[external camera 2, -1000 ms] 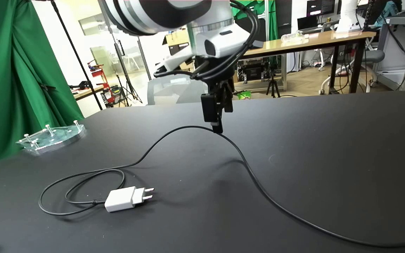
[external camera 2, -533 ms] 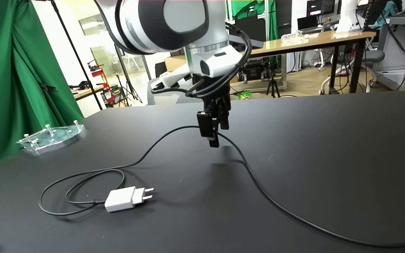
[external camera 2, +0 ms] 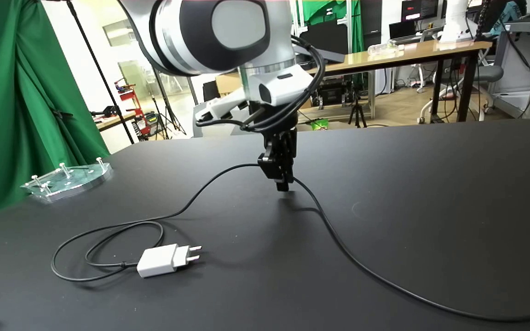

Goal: Spread the charger cable

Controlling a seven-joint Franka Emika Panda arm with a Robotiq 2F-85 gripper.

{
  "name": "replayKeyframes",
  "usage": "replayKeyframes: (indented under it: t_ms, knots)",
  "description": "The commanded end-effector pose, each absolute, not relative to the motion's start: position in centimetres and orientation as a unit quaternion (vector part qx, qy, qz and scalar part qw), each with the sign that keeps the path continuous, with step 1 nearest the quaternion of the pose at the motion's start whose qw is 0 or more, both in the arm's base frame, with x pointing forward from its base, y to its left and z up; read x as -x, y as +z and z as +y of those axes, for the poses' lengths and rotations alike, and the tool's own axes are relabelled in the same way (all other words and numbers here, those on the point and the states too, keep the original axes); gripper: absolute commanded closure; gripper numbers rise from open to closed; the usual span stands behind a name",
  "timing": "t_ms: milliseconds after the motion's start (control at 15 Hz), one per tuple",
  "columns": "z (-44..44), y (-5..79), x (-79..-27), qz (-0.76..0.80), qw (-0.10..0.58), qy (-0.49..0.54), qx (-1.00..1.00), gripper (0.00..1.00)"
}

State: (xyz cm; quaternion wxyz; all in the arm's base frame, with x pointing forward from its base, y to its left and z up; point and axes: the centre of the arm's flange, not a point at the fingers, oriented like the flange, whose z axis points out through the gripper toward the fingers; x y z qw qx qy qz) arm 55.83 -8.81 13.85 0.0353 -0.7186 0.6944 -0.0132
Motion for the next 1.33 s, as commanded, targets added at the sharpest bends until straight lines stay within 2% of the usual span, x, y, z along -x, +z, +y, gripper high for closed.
replayKeyframes:
  t_ms: [0, 600, 1267]
  knots:
    - [-8.5, 15.4, -56.1, 0.692, 0.038, -0.019, 0.721, 0.99]
    - [-4.6, 22.3, -54.2, 0.509, -0.025, 0.006, 0.86, 0.99]
    - [0.5, 30.1, -47.3, 0.246, -0.084, 0.067, 0.963, 0.99]
